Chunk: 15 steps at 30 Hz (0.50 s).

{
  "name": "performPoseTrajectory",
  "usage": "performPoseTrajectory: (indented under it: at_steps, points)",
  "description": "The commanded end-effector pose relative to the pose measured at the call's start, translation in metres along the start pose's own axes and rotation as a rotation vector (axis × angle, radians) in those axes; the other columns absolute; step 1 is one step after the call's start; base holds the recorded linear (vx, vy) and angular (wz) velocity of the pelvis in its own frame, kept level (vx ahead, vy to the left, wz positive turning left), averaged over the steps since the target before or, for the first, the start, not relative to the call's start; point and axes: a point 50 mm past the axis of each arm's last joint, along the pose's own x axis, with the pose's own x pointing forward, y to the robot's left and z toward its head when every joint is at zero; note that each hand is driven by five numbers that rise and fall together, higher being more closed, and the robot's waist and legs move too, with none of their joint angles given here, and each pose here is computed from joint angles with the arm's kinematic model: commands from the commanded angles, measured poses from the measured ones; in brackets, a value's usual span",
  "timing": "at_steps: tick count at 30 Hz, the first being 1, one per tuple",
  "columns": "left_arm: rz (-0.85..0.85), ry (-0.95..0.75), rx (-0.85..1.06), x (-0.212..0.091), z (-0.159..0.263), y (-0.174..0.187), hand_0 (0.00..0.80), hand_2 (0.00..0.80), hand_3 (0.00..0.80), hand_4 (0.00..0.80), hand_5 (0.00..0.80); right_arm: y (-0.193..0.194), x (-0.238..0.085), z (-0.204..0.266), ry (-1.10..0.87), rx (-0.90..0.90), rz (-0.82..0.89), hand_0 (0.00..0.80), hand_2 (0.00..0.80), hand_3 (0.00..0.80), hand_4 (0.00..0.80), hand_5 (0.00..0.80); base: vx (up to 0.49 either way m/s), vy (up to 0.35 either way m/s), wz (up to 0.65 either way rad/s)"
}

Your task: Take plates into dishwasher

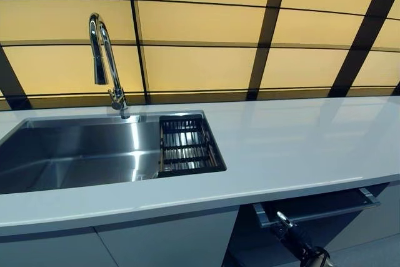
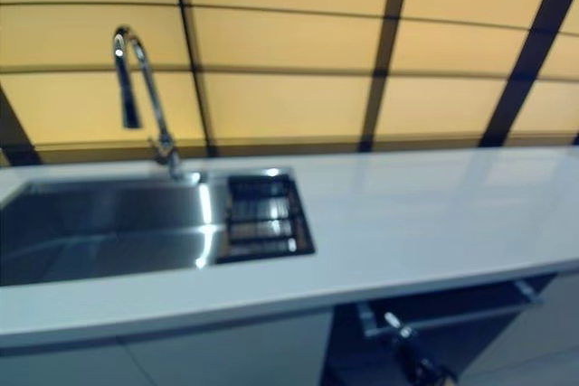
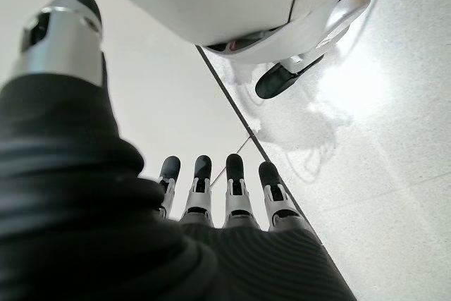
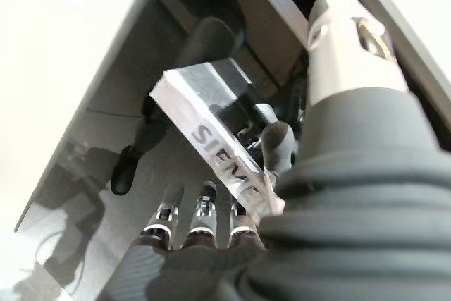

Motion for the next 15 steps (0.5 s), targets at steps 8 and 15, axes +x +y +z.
performPoseTrajectory:
  at_steps: [8,15]
  points:
    - [0.016,-0.087,0.056,0.006,0.029,0.008,0.000,0.000,0.000,0.000,0.000,0.084,0.024,0.038,-0.159,-0.041,0.297,0.000,0.000,0.000,0.000,0.000,-0.014,0.004,0.00]
    - [0.054,-0.093,0.001,0.006,0.030,0.014,0.000,0.000,0.000,0.000,0.000,0.067,0.017,0.029,-0.154,-0.020,0.230,0.000,0.000,0.000,0.000,0.000,-0.054,0.001,0.01]
